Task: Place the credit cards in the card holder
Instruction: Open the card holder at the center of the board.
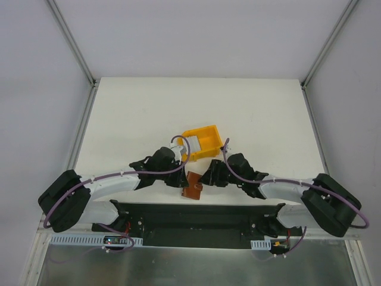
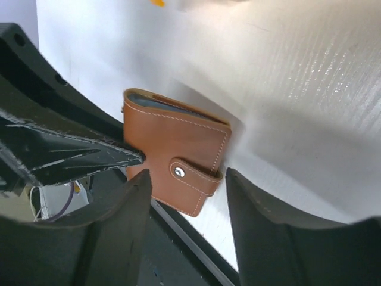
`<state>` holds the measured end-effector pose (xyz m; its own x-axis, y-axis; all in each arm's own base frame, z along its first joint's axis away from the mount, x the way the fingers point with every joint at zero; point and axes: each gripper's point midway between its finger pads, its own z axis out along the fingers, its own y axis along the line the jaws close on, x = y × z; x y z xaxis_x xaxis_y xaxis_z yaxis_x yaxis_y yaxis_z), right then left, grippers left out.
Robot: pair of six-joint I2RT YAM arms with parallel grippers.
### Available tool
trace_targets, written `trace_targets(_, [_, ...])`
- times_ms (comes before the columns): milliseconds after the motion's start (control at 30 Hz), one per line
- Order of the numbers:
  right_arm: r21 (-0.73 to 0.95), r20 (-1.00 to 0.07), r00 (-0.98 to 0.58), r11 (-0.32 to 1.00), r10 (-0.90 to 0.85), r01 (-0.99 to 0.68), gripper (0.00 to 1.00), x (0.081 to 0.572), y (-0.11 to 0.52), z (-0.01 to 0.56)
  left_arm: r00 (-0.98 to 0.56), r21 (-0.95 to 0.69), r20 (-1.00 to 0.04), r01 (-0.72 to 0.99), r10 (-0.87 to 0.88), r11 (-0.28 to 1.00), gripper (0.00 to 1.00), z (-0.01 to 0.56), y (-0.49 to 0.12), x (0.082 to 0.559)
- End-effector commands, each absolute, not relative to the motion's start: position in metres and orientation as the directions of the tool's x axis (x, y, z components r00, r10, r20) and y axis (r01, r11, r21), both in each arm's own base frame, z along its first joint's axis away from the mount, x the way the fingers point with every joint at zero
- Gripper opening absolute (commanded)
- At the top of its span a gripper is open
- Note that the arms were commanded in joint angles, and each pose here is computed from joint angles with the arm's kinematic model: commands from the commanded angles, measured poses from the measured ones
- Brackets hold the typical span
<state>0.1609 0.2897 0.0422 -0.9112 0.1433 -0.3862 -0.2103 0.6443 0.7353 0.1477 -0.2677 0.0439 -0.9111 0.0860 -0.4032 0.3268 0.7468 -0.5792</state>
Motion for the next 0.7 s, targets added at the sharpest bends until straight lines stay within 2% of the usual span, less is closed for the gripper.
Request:
trace_targets(0, [0.67,-0.508,-0.859,0.658,0.068,-0.345,0.59,0.16,0.277,0.064,-0.833,-0.563,-0.489,0.528,0.259,0.636,0.0,0.068,-0.275,0.135])
trace_targets(67, [0.655,-0.545,-0.838,0.641,0.033,-0.401,0.66,0.159,0.272,0.073,-0.81,-0.568,-0.509,0.571,0.293,0.593,0.0,0.076,-0.278,0.131])
trace_targets(233, [0.654,-0.577,-0.815,0.566,-0.055,-0.502,0.73,0.151,0.265,0.088,-0.764,-0.583,-0.563,0.637,0.314,0.504,0.0,0.105,-0.286,0.127])
trace_targets(467, [0.634,-0.642,-0.742,0.408,-0.195,-0.656,0.75,0.134,0.272,0.113,-0.707,-0.601,-0.622,0.706,0.337,0.374,0.0,0.145,-0.295,0.116])
trace_targets(667, [0.641,-0.668,-0.718,0.339,-0.197,-0.689,0.73,0.133,0.278,0.133,-0.693,-0.605,-0.637,0.72,0.336,0.339,0.0,0.155,-0.298,0.114])
